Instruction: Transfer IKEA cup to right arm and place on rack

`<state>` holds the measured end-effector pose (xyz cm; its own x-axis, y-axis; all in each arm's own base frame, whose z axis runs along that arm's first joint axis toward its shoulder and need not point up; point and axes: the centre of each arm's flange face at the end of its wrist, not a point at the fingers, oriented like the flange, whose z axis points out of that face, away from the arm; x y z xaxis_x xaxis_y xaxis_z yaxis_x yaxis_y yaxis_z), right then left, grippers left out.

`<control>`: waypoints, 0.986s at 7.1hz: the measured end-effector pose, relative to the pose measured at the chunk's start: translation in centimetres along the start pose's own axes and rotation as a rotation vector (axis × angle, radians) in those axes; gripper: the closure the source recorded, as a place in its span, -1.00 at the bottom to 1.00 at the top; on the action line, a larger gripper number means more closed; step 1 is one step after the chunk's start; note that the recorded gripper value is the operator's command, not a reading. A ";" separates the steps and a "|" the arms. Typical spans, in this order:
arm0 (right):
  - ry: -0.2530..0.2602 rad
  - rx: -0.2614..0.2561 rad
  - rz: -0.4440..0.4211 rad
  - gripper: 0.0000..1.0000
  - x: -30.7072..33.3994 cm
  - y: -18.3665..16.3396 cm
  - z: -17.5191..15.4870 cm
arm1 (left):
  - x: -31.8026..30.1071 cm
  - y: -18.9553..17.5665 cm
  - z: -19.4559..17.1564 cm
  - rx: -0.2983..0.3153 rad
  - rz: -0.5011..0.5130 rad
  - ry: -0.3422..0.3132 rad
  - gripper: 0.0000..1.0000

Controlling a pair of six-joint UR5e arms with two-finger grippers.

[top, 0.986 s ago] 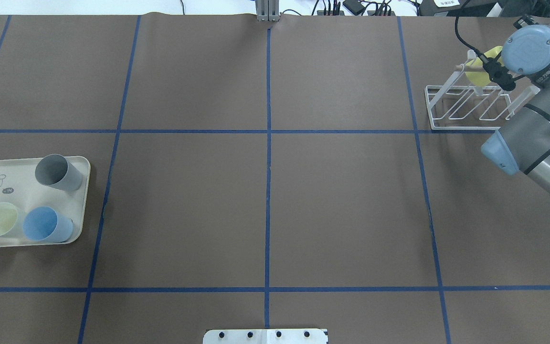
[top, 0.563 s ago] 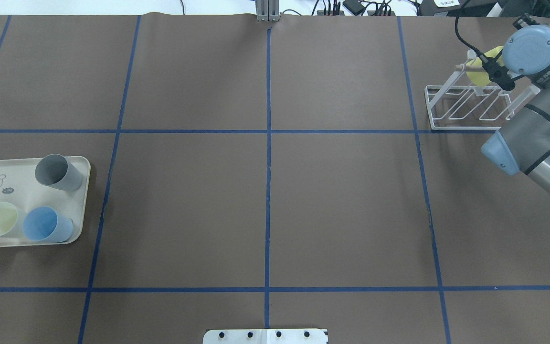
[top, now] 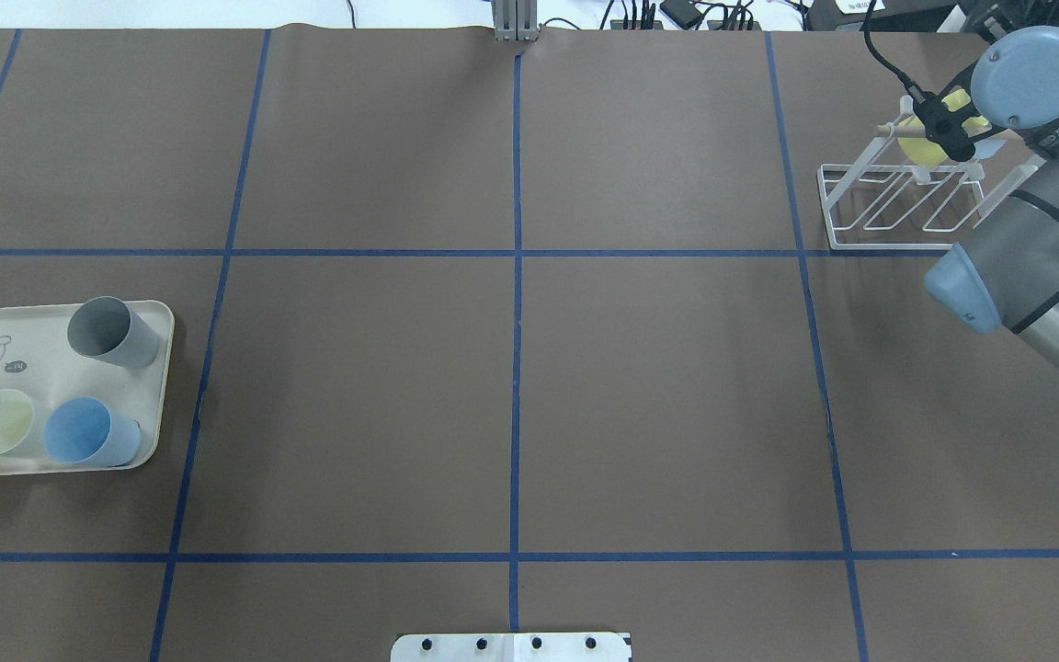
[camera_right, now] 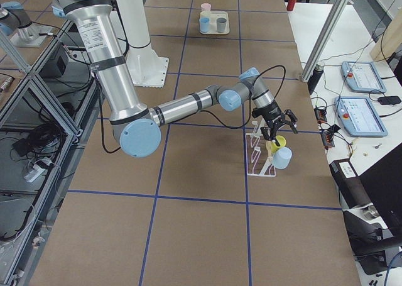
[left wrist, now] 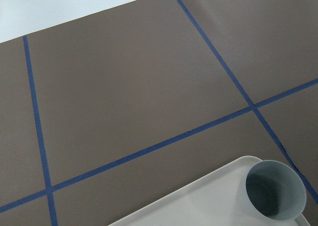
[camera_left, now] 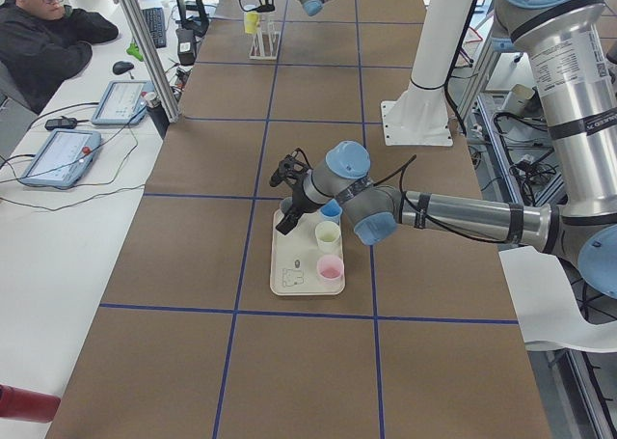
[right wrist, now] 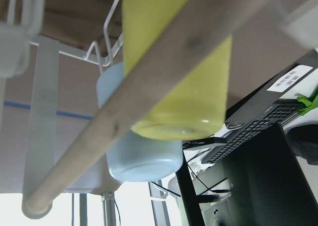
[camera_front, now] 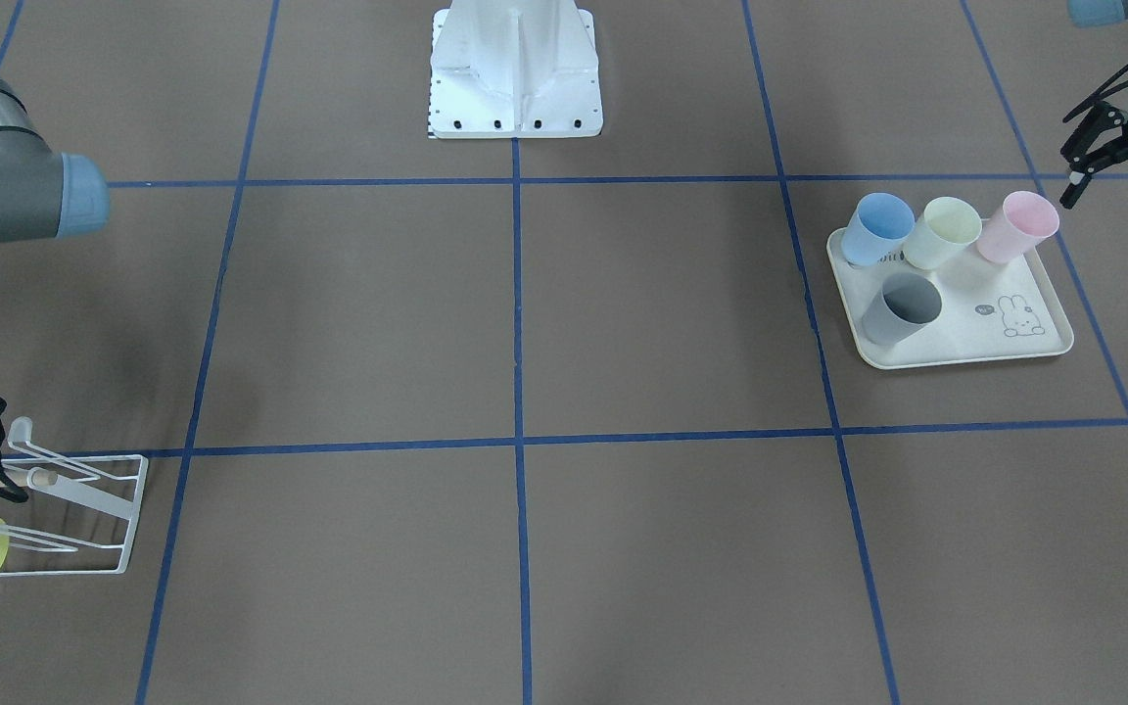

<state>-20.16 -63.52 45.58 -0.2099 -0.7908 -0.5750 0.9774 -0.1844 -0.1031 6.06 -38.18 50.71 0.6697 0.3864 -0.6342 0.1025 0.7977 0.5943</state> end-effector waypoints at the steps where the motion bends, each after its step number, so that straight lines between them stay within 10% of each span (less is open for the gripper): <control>1: 0.014 0.113 0.105 -0.97 0.4 -0.4 -2.5 | 0.0 0.2 -0.2 -0.004 -0.002 0.005 -1.00; 4: -0.036 0.432 0.465 -0.98 0.9 -1.8 -9.0 | 0.1 0.3 -0.1 0.015 -0.061 0.014 -1.00; 7: -0.241 0.694 0.850 -0.98 0.4 -5.5 -15.5 | 0.5 0.3 0.7 0.023 -0.088 0.033 -1.00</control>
<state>-25.23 -53.83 33.33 0.4457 -0.8929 -0.0637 0.5960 0.2429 0.7654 6.90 -38.09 50.92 0.6327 0.3304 -0.7003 0.1774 0.8185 0.5465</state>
